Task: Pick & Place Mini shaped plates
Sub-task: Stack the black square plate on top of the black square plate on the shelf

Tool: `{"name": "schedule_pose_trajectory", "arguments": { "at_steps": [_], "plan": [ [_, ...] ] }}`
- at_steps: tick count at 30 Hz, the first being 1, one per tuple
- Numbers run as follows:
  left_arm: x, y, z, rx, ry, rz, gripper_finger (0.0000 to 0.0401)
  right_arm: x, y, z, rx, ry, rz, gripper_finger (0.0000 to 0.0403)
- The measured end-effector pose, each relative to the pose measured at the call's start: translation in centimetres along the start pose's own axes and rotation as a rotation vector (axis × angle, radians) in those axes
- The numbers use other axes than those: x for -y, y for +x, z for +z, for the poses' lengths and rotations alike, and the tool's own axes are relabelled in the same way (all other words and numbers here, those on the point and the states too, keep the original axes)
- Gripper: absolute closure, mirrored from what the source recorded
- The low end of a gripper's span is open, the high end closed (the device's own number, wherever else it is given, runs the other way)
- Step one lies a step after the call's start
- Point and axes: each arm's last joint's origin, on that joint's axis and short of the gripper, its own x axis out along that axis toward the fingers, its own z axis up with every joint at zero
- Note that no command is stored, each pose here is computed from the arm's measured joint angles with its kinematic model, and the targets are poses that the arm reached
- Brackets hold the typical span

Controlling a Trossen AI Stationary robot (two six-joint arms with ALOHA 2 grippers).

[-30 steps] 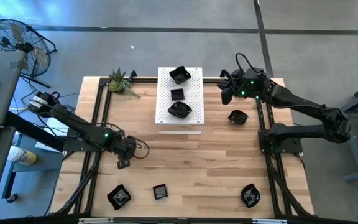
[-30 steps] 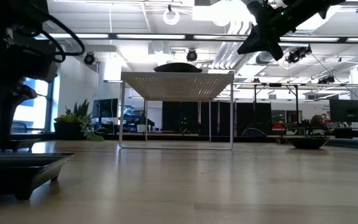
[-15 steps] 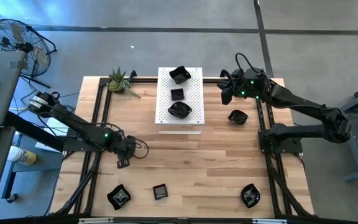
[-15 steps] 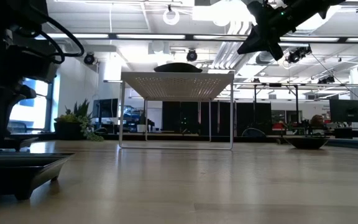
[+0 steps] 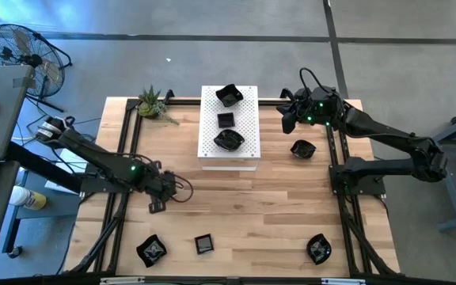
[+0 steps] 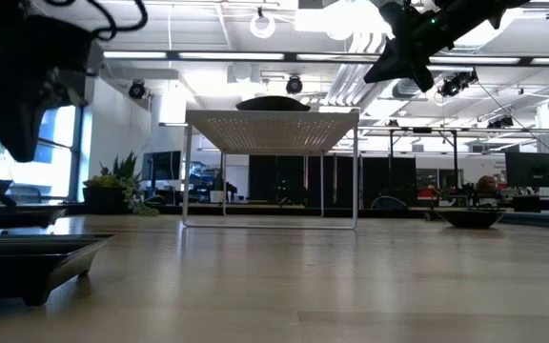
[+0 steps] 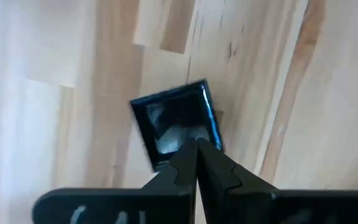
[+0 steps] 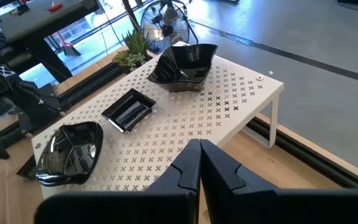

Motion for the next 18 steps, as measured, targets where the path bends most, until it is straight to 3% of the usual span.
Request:
{"name": "schedule_pose_trajectory", "arguments": {
  "at_steps": [8,13,18],
  "plan": [
    [-0.3,-3.0,0.8,0.034,-0.011,0.040,0.0401,0.0,0.0,0.0,0.000,-0.021,0.000,0.0401],
    [-0.5,-1.4,0.2,-0.022,-0.117,0.074,0.0383,0.0,0.0,0.0,-0.001,-0.021,0.000,0.0401],
    [-2.0,0.7,-0.3,-0.081,-0.268,0.023,0.0357,0.0,0.0,0.0,-0.001,-0.022,0.001,0.0400]
  ]
}}
